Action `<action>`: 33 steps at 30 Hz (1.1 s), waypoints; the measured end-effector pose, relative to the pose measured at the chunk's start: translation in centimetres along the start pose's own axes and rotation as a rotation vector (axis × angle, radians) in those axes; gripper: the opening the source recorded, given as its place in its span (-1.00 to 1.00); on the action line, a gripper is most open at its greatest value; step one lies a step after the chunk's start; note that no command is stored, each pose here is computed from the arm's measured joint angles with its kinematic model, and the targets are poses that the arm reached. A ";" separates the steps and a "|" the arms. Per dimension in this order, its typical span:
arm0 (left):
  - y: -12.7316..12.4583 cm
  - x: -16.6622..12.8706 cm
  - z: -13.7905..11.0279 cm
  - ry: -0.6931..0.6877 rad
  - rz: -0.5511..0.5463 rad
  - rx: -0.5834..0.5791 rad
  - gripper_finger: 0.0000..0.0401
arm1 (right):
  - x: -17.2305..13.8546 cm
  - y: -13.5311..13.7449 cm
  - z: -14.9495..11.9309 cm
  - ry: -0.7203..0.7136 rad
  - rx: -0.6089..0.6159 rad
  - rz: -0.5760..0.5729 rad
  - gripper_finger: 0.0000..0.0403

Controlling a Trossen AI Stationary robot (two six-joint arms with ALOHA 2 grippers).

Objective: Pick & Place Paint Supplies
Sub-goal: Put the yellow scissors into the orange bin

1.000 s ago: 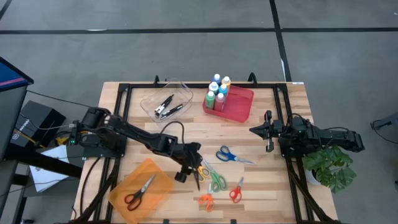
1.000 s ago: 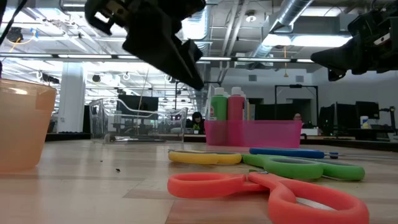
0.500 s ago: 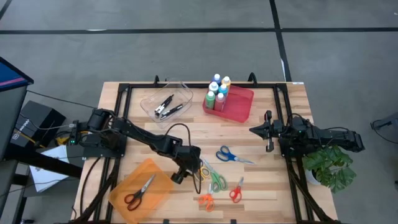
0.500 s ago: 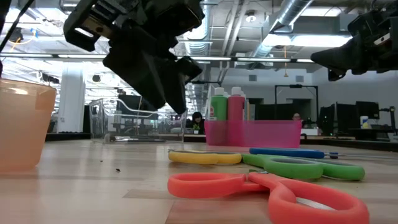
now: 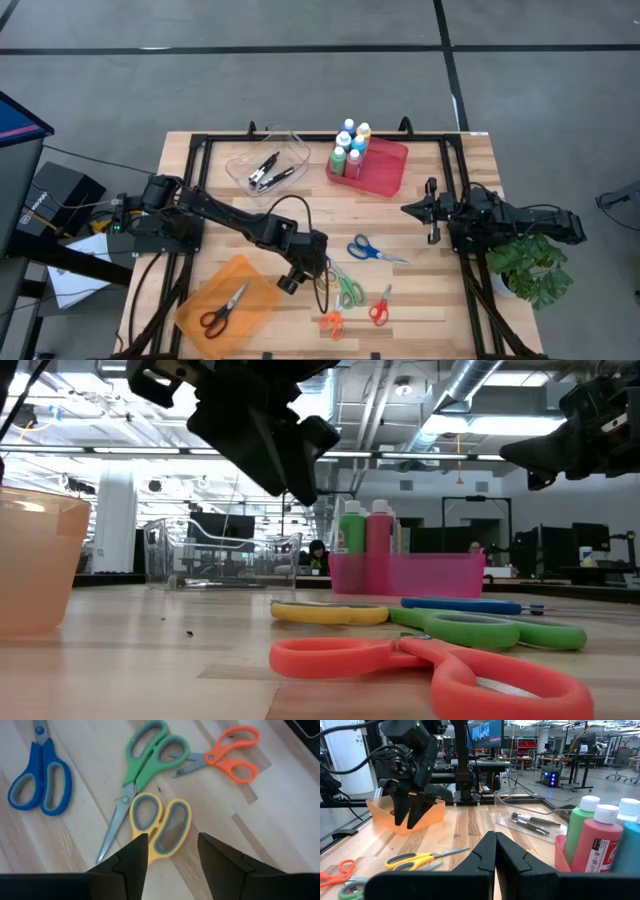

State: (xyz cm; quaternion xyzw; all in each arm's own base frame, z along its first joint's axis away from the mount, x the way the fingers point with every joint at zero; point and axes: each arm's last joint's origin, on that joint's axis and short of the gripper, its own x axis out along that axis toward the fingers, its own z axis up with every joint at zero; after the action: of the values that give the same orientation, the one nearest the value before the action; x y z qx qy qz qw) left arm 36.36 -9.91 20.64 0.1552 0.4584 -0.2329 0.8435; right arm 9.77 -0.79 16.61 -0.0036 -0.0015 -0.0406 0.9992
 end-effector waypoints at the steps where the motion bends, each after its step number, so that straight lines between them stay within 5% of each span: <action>1: 0.0 0.2 -0.1 0.006 -0.002 -0.001 -0.16 | 0.0 0.0 0.0 0.000 0.000 0.000 -1.00; 12: -0.6 6.0 -1.6 0.098 -0.073 0.002 -0.16 | 0.0 0.0 0.0 0.000 0.000 0.000 -1.00; 21: -0.9 7.8 -2.1 0.135 -0.060 0.013 -0.18 | 0.0 0.0 0.0 0.000 0.000 0.000 -1.00; 33: 0.1 7.7 -2.4 0.146 -0.014 0.008 -0.82 | 0.0 0.0 0.0 0.000 0.000 0.000 -1.00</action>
State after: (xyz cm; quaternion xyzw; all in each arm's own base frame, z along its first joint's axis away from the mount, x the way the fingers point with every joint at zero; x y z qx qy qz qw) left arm 38.34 -10.64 12.88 0.1718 0.5189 -0.2285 0.8056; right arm 9.77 -0.79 16.61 -0.0038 -0.0017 -0.0405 0.9992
